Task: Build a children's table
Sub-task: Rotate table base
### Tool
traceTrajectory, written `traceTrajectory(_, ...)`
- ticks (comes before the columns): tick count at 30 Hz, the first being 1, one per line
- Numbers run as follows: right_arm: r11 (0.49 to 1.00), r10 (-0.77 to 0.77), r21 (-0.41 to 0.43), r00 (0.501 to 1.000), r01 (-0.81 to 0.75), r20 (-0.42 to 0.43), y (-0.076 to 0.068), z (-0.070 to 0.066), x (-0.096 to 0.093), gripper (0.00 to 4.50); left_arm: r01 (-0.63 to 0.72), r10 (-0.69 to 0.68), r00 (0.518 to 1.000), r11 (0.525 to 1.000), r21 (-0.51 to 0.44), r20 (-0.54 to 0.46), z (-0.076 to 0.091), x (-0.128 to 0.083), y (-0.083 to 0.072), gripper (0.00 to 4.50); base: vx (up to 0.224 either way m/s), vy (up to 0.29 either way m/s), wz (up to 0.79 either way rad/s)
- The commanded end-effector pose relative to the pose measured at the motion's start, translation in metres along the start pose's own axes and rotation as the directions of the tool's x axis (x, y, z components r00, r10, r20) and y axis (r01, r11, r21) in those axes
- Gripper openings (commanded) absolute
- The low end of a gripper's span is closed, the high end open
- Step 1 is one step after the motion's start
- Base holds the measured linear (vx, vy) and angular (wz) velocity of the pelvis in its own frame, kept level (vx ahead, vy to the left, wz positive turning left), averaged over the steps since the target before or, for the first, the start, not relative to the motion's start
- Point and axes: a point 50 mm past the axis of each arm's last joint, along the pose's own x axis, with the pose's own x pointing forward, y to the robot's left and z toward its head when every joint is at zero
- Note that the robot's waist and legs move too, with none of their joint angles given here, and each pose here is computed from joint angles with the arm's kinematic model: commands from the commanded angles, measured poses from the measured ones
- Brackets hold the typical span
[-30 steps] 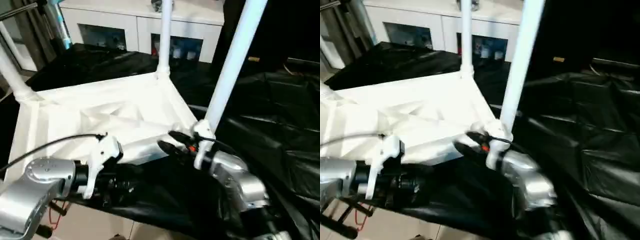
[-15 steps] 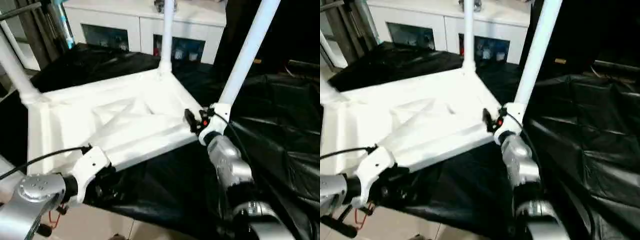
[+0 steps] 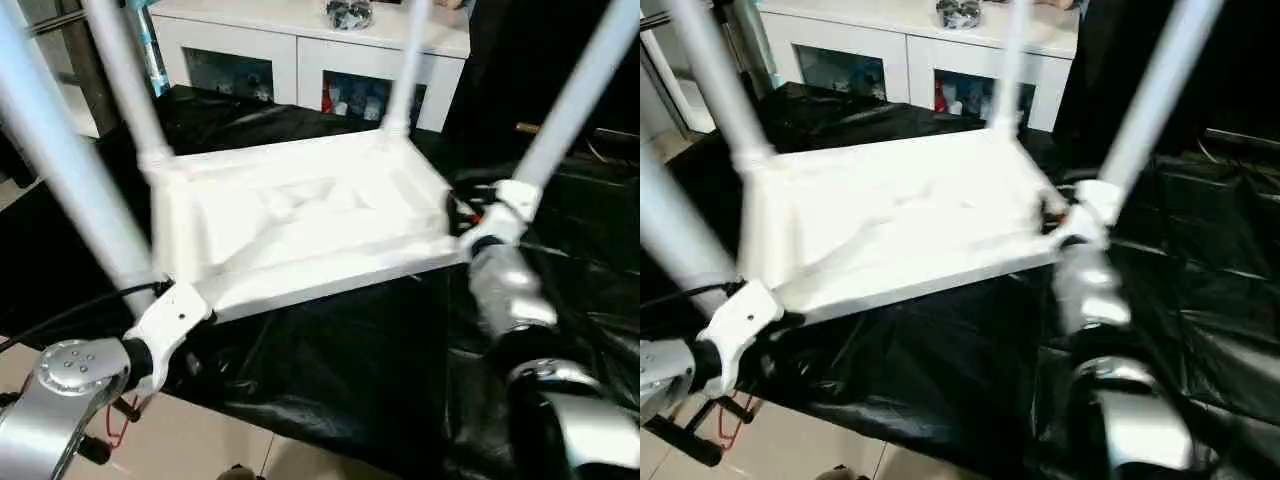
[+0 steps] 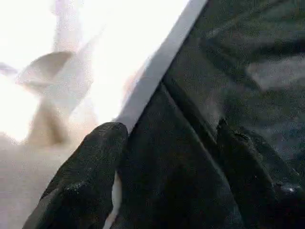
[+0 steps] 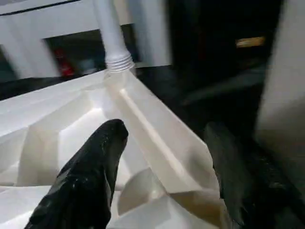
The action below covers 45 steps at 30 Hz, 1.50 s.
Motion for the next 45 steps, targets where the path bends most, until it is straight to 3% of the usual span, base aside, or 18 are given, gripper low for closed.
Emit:
traceTrajectory(1,0.997,-0.074,0.028,0.997,0.073,0.038,-0.017,0.01,0.001,3.01,-0.032,0.032,0.999,0.999,-0.001,0.025,0.002,-0.004,0.007,3.53,0.0,0.0,0.0)
traceTrajectory(6,0.997,-0.067,-0.028,0.997,0.068,0.042,-0.038,0.011,-0.004,3.01,-0.043,0.044,0.998,0.999,-0.03,0.046,-0.005,-0.019,0.015,3.53,0.0,0.0,0.0)
traceTrajectory(10,0.995,0.036,-0.095,0.998,-0.032,0.042,-0.035,0.009,-0.008,3.01,-0.046,0.05,0.997,0.997,-0.059,0.066,-0.009,-0.032,0.02,3.53,0.0,0.0,0.0)
traceTrajectory(13,0.986,0.116,-0.122,0.993,-0.111,0.034,-0.032,0.004,-0.014,3.01,-0.013,0.025,0.994,0.994,-0.113,0.106,-0.007,-0.039,0.021,3.87,0.0,0.0,0.0)
traceTrajectory(17,0.956,0.238,-0.179,0.971,-0.23,0.026,-0.028,-0.006,-0.03,3.01,-0.097,0.116,0.977,0.989,-0.112,0.178,-0.003,-0.04,0.032,4.07,0.0,0.0,0.0)
traceTrajectory(20,0.941,0.267,-0.226,0.963,-0.252,0.039,-0.028,-0.015,-0.048,3.01,-0.139,0.184,0.936,0.976,-0.166,0.299,0.003,-0.032,0.04,4.4,0.0,0.0,0.0)
traceTrajectory(23,0.951,0.212,-0.241,0.976,-0.194,0.052,-0.033,-0.024,-0.062,3.01,-0.085,0.177,0.901,0.967,-0.239,0.395,0.01,-0.019,0.039,4.46,0.0,0.0,0.0)
traceTrajectory(28,0.979,0.016,-0.203,0.997,0.0,0.075,-0.046,-0.035,-0.078,3.01,-0.193,0.32,0.854,0.927,-0.322,0.41,0.013,0.01,0.052,4.46,0.0,0.0,0.0)
traceTrajectory(32,0.98,-0.01,-0.197,0.999,0.019,0.048,-0.046,-0.039,-0.082,3.01,-0.189,0.363,0.821,0.901,-0.39,0.441,0.018,0.018,0.055,4.46,0.0,0.0,0.0)
traceTrajectory(39,0.97,0.042,-0.239,0.998,-0.052,-0.046,-0.039,-0.046,-0.077,3.01,-0.14,0.281,0.855,0.934,-0.327,0.436,0.021,0.032,0.04,3.78,0.0,0.0,0.0)
traceTrajectory(45,0.957,0.091,-0.263,0.988,-0.121,-0.121,-0.034,-0.047,-0.067,3.01,-0.019,0.15,0.876,0.96,-0.278,0.458,0.022,0.035,0.027,3.78,0.0,0.0,0.0)
